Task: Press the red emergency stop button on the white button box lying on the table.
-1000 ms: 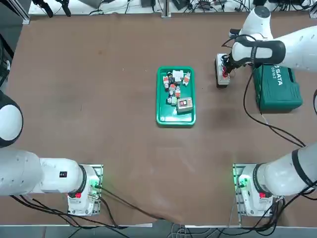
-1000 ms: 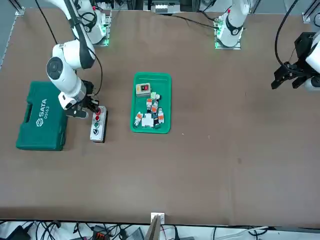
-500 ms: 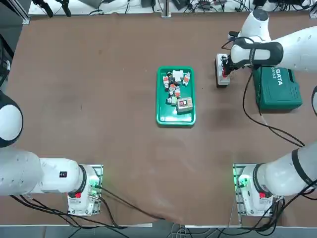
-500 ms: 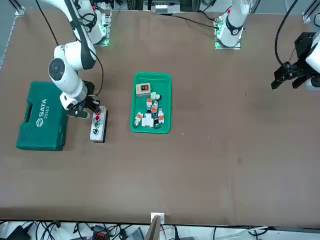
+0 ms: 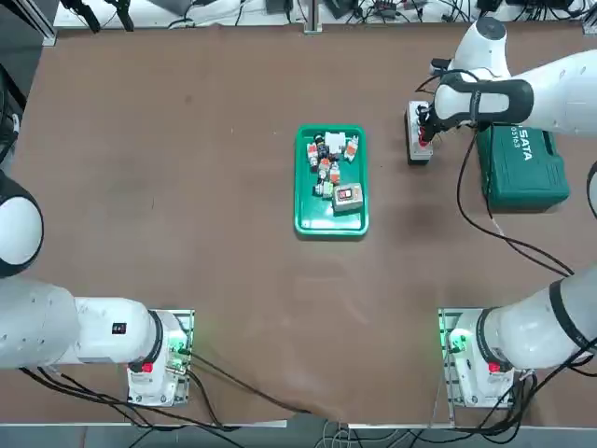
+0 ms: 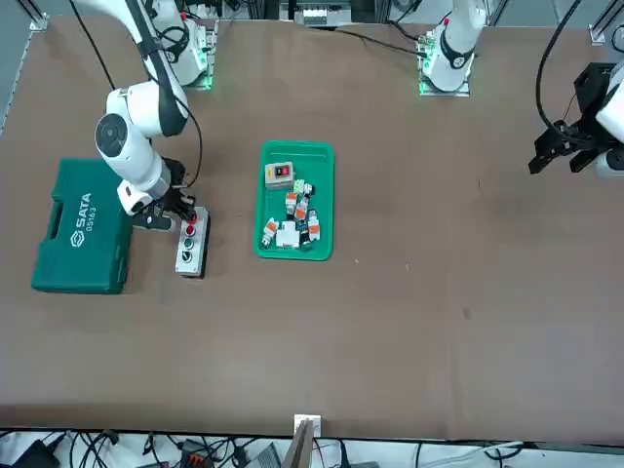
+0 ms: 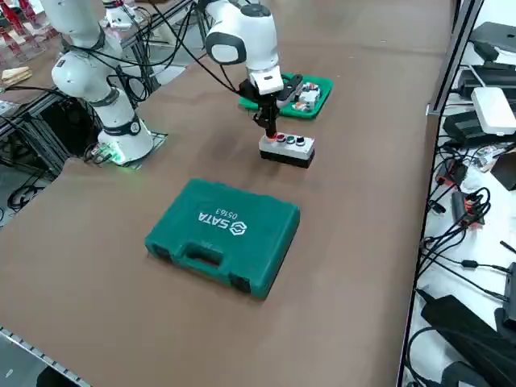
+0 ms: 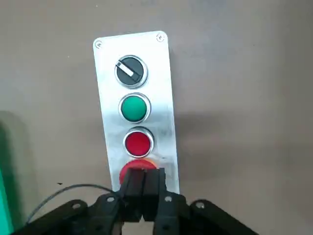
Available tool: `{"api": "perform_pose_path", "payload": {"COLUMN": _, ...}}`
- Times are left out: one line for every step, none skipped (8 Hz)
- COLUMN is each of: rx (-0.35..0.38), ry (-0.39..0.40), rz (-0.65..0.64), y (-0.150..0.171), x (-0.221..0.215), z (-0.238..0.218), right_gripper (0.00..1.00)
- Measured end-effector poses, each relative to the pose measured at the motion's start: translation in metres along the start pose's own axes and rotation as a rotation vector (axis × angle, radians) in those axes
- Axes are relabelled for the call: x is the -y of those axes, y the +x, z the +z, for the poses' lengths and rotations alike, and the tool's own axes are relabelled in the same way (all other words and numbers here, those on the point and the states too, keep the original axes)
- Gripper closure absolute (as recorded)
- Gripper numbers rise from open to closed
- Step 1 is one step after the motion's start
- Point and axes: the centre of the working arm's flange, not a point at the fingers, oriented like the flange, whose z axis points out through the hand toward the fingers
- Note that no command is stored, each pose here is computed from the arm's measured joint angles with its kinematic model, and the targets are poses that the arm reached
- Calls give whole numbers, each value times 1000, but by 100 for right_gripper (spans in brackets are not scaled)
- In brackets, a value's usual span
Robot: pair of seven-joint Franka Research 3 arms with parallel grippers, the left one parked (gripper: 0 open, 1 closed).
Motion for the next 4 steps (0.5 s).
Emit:
{"api": "perform_pose_path", "payload": {"rx": 0, "ry": 0, "rz": 0, "y": 0, "x": 0, "z": 0, "right_gripper": 99}}
{"api": "perform_pose_path", "payload": {"rx": -1, "ry": 0, "rz": 0, "y": 0, "x": 0, "z": 1, "right_gripper": 99}}
{"api": "perform_pose_path", "payload": {"rx": -1, "ry": 0, "rz": -1, "y": 0, "x": 0, "z": 3, "right_gripper": 99}}
{"api": "perform_pose_path", "payload": {"rx": -4, "ry": 1, "rz": -1, "y": 0, "x": 0, "z": 4, "right_gripper": 99}}
